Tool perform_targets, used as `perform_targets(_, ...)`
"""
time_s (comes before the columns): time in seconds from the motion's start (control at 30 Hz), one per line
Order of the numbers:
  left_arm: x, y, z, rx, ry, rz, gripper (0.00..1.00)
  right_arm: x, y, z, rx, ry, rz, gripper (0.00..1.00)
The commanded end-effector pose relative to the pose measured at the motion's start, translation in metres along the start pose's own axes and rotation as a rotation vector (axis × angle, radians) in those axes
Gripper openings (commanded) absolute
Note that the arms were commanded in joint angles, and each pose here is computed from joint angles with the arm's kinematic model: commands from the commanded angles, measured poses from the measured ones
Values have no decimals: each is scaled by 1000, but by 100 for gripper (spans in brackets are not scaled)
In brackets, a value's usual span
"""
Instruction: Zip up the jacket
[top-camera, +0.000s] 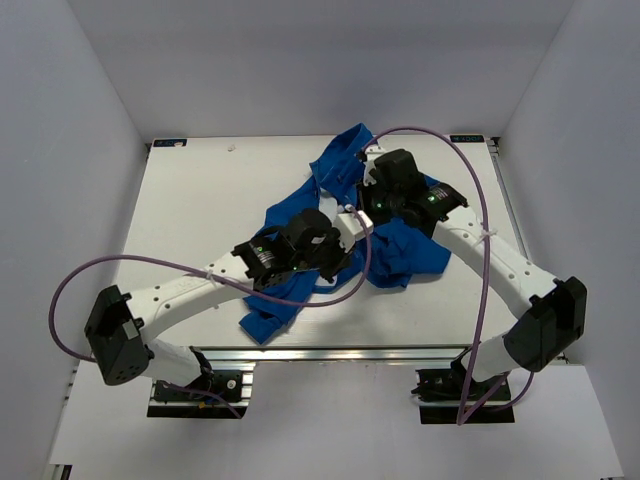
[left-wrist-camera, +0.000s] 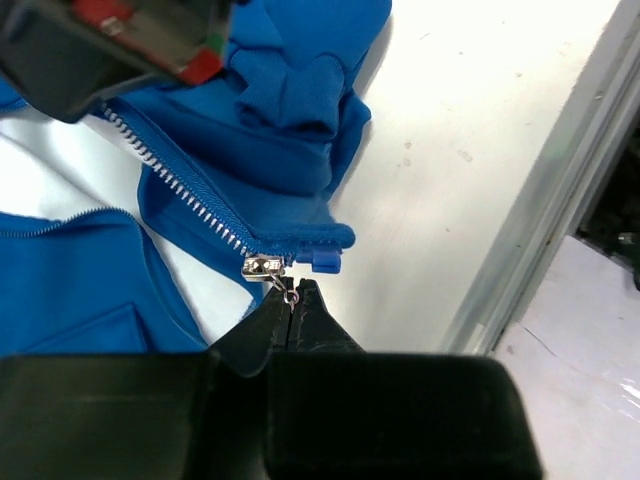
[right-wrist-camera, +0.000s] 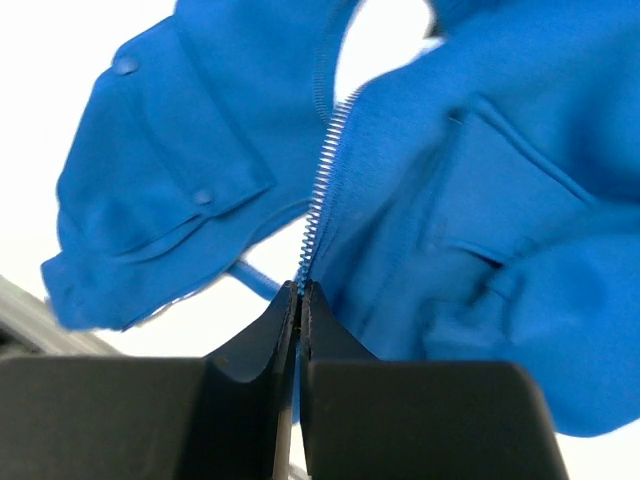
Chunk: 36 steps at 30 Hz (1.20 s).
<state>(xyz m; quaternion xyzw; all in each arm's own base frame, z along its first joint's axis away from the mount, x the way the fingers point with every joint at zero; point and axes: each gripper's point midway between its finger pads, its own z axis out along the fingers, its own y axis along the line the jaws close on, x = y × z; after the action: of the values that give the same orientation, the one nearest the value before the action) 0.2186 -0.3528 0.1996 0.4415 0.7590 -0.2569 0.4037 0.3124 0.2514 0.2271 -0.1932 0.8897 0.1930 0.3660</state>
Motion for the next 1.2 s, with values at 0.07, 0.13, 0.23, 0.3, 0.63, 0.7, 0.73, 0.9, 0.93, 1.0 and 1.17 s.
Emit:
perform_targets(0.07,9,-39,-31,138,-11,-31,0,-32,4,-1,-84,-151,-70,5)
perform_targets(0.13,21,-37,-28,125,12,-43,0,-21,25,-6,-212,-148,-83,24)
perform_targets(0.23,38,-39,-24,126,48,-75,0,10,38,-8,-318,-102,-59,49)
perform_targets(0.3,55,-38,-20,117,81,-106,0,30,38,-10,-333,-76,-28,63)
perform_targets(0.63,150,-35,-35,-29,349,-387,75,110,10,1,-223,89,51,89)
perform_targets(0.7,158,-27,-42,-124,379,-460,98,121,6,5,-203,119,58,89)
perform_targets(0.73,158,-25,-46,-144,380,-480,98,125,3,6,-190,129,61,89)
perform_targets(0.9,148,26,-69,-501,325,-571,98,132,-6,12,-106,138,49,89)
perform_targets(0.93,145,32,-73,-540,323,-584,98,134,-6,15,-97,143,47,89)
perform_targets(1.0,125,49,-73,-589,259,-628,98,134,-4,20,-72,142,33,89)
perform_targets(1.17,115,109,-66,-660,181,-804,98,157,-8,47,15,207,65,89)
